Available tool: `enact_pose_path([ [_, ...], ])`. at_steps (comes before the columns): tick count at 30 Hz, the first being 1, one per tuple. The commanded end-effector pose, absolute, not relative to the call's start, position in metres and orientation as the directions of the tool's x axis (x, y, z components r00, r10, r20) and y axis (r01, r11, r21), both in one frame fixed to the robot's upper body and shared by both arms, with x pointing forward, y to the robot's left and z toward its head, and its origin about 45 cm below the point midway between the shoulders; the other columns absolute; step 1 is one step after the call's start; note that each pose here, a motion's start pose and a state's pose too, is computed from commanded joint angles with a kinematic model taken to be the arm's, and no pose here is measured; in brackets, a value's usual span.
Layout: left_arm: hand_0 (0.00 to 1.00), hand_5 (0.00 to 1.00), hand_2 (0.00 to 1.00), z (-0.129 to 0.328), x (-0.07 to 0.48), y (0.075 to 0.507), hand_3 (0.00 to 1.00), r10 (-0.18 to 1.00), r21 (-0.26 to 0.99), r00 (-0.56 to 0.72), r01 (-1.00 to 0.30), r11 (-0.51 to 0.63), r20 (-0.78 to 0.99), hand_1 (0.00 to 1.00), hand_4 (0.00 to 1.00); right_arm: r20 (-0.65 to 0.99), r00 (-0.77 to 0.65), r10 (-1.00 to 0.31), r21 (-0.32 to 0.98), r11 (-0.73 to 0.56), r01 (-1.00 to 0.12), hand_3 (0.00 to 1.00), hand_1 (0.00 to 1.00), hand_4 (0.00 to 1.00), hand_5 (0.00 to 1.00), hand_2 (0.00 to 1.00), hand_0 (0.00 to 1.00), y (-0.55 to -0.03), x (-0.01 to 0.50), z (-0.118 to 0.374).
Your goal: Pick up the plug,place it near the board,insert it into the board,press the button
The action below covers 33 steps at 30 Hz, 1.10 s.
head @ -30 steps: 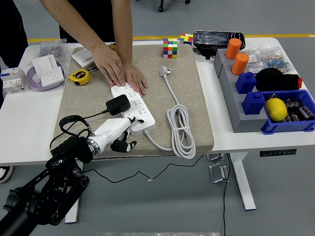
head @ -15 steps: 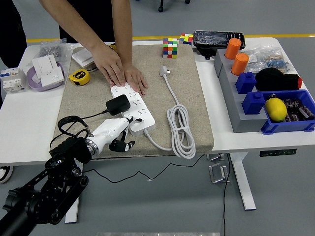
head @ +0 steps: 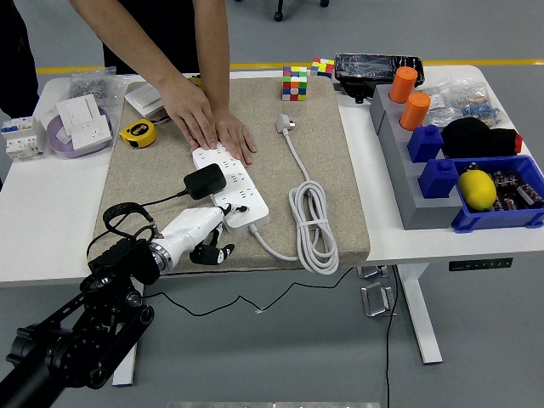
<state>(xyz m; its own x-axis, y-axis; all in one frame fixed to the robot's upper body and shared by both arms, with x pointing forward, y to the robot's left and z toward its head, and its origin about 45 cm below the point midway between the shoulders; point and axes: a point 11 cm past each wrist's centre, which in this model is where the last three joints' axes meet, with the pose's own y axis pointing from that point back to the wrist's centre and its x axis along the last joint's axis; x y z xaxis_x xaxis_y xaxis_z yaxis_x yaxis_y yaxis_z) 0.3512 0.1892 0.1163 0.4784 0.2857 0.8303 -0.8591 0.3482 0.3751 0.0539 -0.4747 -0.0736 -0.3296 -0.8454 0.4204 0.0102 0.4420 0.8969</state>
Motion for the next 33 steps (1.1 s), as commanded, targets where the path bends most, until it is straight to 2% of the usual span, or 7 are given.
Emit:
enact_pose_path([
  [14,0.162,0.002,0.179,0.190,0.355,0.188,0.847,0.351,0.205,0.350,-0.899,0.388,0.869,0.008,0.638,0.421,-0.327,-0.846,0.897,0.442,0.012,0.815,0.871,0.998,0.998,0.798,0.998,-0.474,0.054,-0.074],
  [19,0.210,0.002,0.255,0.220,0.365,0.189,0.733,0.553,0.069,0.290,-0.920,0.385,0.781,0.130,0.610,0.421,-0.324,-0.847,0.897,0.442,0.011,0.815,0.871,0.998,0.998,0.798,0.998,-0.473,0.054,-0.074],
  [24,0.210,0.002,0.255,0.232,0.377,0.199,0.733,0.726,0.017,0.271,-0.942,0.336,0.632,0.130,0.610,0.423,-0.321,-0.847,0.896,0.444,0.009,0.815,0.871,0.998,0.998,0.798,0.998,-0.472,0.055,-0.075],
  [25,0.340,0.138,0.502,0.230,0.380,0.201,0.625,0.752,0.034,0.287,-0.942,0.333,0.593,0.473,0.696,0.423,-0.320,-0.848,0.896,0.443,0.010,0.815,0.869,0.998,0.998,0.798,0.998,-0.472,0.054,-0.075],
  [31,0.340,0.138,0.502,0.213,0.389,0.201,0.625,0.834,0.104,0.415,-0.908,0.406,0.364,0.473,0.696,0.423,-0.315,-0.850,0.897,0.441,0.016,0.815,0.869,0.998,0.998,0.798,0.998,-0.472,0.052,-0.075],
  [32,0.886,0.329,0.845,0.211,0.390,0.201,0.718,0.845,0.114,0.428,-0.903,0.415,0.320,0.919,0.998,0.423,-0.316,-0.849,0.897,0.441,0.015,0.815,0.867,0.998,0.998,0.798,0.998,-0.472,0.052,-0.075],
  [33,0.886,0.329,0.845,0.207,0.392,0.202,0.718,0.852,0.128,0.441,-0.897,0.423,0.282,0.919,0.998,0.422,-0.317,-0.849,0.897,0.441,0.014,0.815,0.867,0.998,0.998,0.798,0.998,-0.472,0.052,-0.075],
])
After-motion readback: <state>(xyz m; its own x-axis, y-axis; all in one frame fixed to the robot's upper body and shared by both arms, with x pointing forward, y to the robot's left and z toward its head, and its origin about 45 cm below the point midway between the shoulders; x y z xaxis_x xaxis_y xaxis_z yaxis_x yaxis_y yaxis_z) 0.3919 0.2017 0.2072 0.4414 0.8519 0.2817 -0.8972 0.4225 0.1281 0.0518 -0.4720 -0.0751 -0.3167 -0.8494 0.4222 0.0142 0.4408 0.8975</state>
